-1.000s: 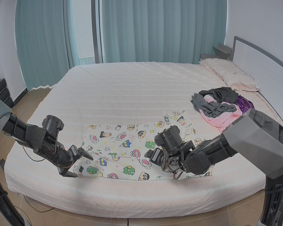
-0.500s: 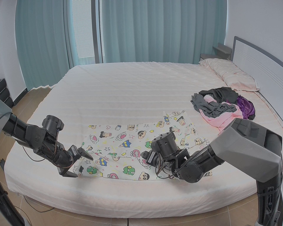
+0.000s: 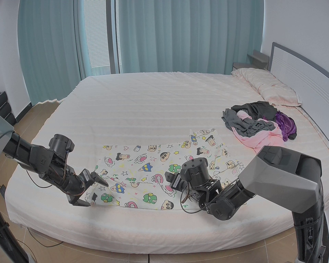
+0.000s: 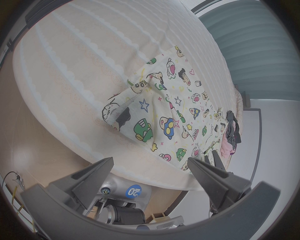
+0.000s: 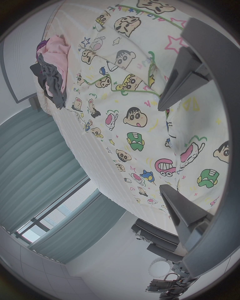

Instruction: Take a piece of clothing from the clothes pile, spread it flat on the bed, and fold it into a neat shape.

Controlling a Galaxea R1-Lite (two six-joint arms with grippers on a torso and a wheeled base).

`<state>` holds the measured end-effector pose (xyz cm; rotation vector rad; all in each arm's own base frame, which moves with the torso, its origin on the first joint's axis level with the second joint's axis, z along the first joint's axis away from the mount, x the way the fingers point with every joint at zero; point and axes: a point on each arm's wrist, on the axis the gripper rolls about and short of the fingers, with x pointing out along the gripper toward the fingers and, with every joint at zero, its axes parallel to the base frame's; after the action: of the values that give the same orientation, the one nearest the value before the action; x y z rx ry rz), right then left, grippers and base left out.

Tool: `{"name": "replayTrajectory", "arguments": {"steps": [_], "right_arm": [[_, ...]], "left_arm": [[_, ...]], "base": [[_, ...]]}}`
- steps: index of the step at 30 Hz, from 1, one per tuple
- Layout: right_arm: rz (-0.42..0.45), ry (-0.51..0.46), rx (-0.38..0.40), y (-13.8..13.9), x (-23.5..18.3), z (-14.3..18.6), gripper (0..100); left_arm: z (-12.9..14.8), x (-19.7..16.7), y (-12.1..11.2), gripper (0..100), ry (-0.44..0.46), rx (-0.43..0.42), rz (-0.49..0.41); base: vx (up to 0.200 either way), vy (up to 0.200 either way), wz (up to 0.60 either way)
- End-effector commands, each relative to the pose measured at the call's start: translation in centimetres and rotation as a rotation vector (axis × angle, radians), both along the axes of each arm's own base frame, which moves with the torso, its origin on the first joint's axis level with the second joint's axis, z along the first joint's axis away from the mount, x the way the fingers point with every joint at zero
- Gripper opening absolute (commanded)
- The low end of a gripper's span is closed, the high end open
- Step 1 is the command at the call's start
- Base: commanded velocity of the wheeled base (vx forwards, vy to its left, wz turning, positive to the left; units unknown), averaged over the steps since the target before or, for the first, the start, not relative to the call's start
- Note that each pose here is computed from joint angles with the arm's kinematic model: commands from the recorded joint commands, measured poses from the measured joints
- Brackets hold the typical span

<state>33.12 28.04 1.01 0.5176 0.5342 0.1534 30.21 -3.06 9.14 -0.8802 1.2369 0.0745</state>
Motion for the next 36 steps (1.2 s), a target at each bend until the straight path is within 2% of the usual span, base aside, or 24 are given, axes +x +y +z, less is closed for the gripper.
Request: {"name": "replayTrajectory", "arguments": {"steps": [1, 3, 6, 10, 14, 18, 21, 29, 36], "right_arm": [[0.010, -0.014, -0.016, -0.7, -0.7, 0.7, 100], [0.014, -0.019, -0.019, -1.1, -1.0, 1.1, 100], [0.011, -0.051, -0.034, -3.8, -2.1, 3.4, 100], [-0.009, -0.037, -0.052, -7.3, -2.7, 4.7, 100], [-0.020, -0.007, -0.057, -9.4, -3.5, 5.1, 100], [-0.021, 0.016, -0.074, -9.8, -4.0, 4.6, 100], [-0.015, 0.026, -0.082, -9.8, -4.0, 4.2, 100], [-0.008, 0.052, -0.095, -9.8, -4.1, 3.4, 100], [0.006, 0.062, -0.092, -9.8, -4.1, 3.2, 100]], "left_arm": [[0.0, 0.0, 0.1, 100, -0.002, 0.002, 0.003], [0.1, 0.0, 0.2, 100, -0.004, 0.003, 0.004], [0.0, 0.2, 0.6, 100, -0.015, 0.008, 0.009], [-0.6, 1.2, 1.7, 100, -0.089, 0.035, -0.022], [-1.9, 2.6, 3.0, 100, -0.160, 0.090, -0.088], [-3.9, 3.7, 3.9, 100, -0.191, 0.162, -0.214], [-4.3, 4.4, 4.3, 100, -0.225, 0.185, -0.281], [-4.2, 5.6, 4.0, 100, -0.297, 0.132, -0.368], [-4.8, 6.3, 3.9, 100, -0.292, 0.163, -0.377]], "base": [[0.000, 0.000, 0.00], [0.000, 0.000, 0.00], [0.000, 0.000, 0.00], [0.000, 0.000, 0.00], [0.000, 0.000, 0.00], [0.000, 0.000, 0.00], [0.000, 0.000, 0.00], [0.000, 0.000, 0.00], [0.000, 0.000, 0.00]]}}
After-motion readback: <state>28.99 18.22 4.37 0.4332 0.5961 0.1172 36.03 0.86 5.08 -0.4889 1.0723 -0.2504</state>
